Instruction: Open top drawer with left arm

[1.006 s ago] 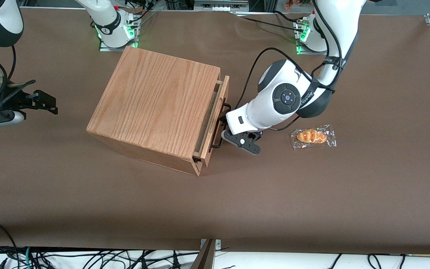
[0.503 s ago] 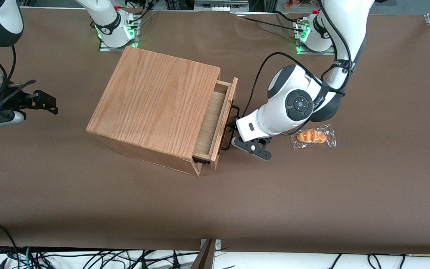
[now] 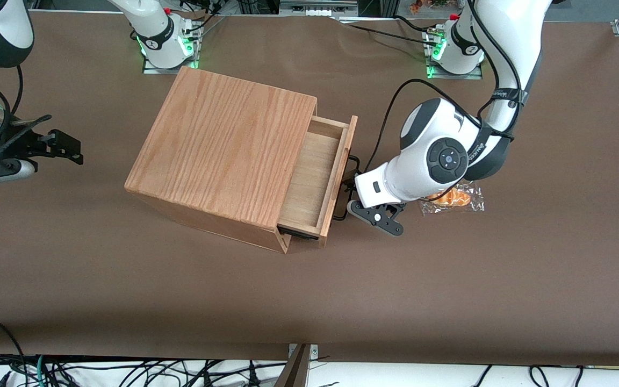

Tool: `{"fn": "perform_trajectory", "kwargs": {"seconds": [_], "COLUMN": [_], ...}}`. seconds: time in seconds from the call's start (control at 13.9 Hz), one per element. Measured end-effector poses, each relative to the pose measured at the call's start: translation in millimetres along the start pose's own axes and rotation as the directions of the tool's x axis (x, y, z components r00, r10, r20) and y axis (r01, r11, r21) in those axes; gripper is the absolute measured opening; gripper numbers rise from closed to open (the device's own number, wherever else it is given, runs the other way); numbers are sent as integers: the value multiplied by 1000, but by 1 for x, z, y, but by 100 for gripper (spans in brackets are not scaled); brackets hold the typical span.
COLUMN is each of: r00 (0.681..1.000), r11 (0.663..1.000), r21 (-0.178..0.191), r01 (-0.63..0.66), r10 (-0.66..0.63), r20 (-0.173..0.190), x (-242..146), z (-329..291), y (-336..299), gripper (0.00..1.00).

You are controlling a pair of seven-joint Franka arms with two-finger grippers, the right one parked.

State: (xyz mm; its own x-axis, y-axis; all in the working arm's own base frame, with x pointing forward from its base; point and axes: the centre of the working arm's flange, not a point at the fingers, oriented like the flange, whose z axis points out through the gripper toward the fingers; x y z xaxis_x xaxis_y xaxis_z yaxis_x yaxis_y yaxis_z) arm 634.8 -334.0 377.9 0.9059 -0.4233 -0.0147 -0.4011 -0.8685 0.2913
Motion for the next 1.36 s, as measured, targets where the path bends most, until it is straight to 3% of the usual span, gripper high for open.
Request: {"fn": "perform_trajectory", "kwargs": {"seconds": [1.36], "r00": [997], "r11": [997], "r21": [-1], "r01": [-74], "r10": [74], "r20": [13], "x": [-4], "z": [-9], "y": [-11], "gripper": [100]}}
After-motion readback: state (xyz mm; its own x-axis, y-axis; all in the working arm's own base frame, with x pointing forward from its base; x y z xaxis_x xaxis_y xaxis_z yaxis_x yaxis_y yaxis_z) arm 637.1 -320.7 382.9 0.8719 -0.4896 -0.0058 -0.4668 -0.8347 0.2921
